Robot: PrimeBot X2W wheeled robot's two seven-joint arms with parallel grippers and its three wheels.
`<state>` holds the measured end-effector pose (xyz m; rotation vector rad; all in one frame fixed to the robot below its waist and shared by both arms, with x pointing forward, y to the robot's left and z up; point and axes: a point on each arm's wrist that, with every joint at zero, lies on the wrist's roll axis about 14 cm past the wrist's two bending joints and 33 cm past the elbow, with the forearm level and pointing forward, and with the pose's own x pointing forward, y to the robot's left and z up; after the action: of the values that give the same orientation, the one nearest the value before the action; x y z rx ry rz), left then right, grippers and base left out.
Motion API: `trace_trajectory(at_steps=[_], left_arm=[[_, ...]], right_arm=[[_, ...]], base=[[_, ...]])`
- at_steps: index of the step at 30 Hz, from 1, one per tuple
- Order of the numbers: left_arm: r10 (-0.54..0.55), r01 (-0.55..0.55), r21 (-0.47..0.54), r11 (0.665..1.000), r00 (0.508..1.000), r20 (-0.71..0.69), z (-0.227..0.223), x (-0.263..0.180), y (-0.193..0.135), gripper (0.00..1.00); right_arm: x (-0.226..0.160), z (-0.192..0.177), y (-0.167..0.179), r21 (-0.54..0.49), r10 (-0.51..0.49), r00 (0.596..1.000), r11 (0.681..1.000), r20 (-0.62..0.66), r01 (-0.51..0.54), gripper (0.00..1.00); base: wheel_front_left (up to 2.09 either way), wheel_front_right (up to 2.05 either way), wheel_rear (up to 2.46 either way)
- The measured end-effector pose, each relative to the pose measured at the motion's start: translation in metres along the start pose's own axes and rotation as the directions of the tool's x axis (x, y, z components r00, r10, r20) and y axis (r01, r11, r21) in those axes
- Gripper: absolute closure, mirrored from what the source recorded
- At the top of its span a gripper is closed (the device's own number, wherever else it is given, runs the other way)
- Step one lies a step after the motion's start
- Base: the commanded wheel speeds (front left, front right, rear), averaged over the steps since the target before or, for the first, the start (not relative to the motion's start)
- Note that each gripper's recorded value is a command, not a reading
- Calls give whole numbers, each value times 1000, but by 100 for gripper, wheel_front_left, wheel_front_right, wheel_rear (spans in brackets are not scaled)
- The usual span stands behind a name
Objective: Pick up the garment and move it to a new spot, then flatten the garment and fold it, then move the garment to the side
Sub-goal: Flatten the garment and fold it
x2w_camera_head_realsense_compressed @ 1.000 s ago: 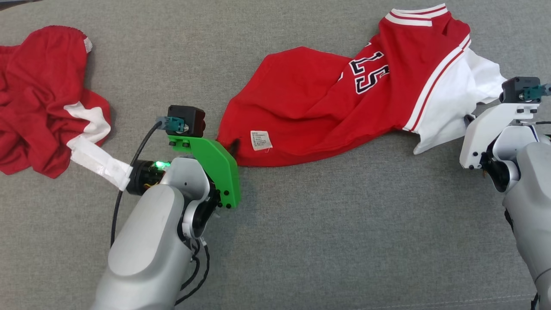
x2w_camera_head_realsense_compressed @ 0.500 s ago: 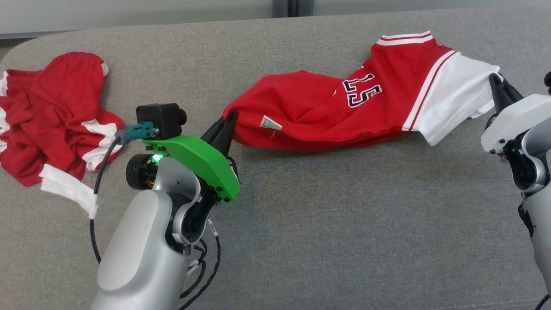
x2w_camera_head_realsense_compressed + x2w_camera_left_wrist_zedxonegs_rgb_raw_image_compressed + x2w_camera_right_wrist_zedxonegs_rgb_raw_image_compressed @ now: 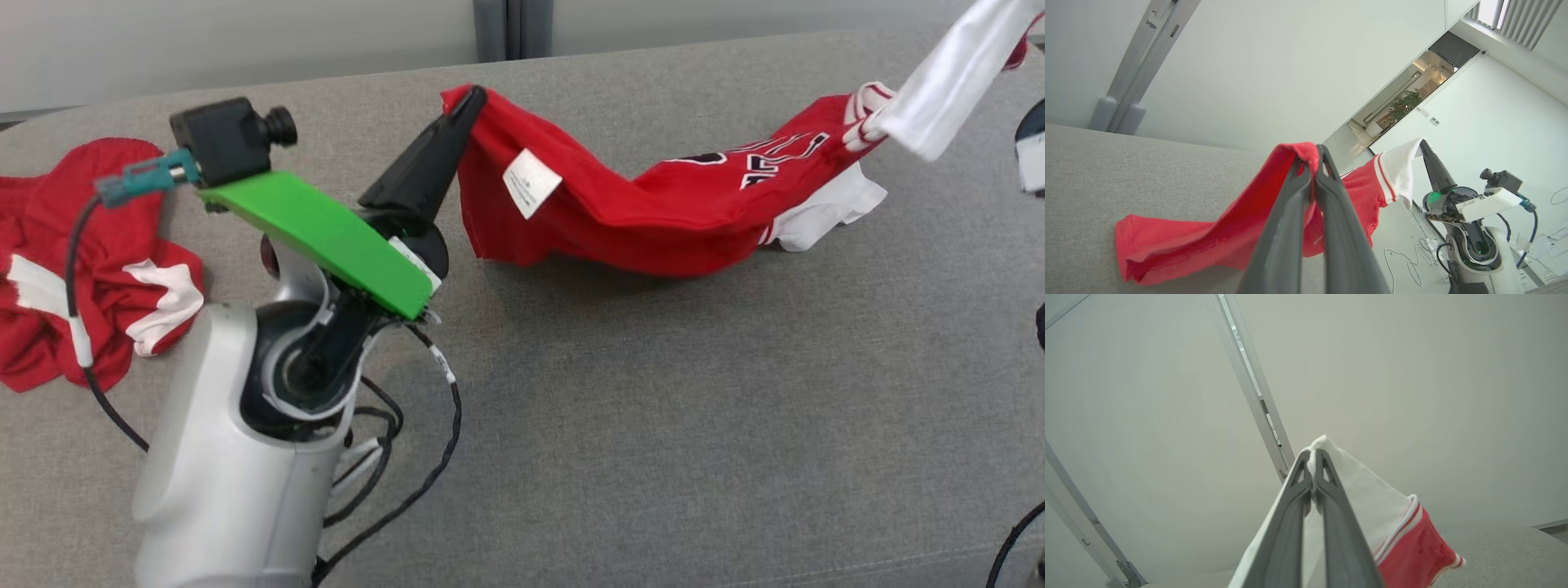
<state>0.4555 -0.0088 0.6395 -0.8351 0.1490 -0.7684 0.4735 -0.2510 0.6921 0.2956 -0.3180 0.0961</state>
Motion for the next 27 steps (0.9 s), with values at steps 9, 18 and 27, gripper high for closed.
trace_trajectory(at_steps=[9,18,27], left_arm=[[111,-112,28,993,993,51,61,59,63,100],[49,-125,146,981,897,439,150,113,115,100],[-114,-55,234,971,751,651,207,116,95,100]], right_arm=[[87,-15,-11,-3,-51,999,999,15,51,100],[171,11,-15,41,-95,931,995,352,86,100],[190,76,29,-44,59,820,998,570,-42,100]], base=[[0,0,0],[0,0,0],[0,0,0]])
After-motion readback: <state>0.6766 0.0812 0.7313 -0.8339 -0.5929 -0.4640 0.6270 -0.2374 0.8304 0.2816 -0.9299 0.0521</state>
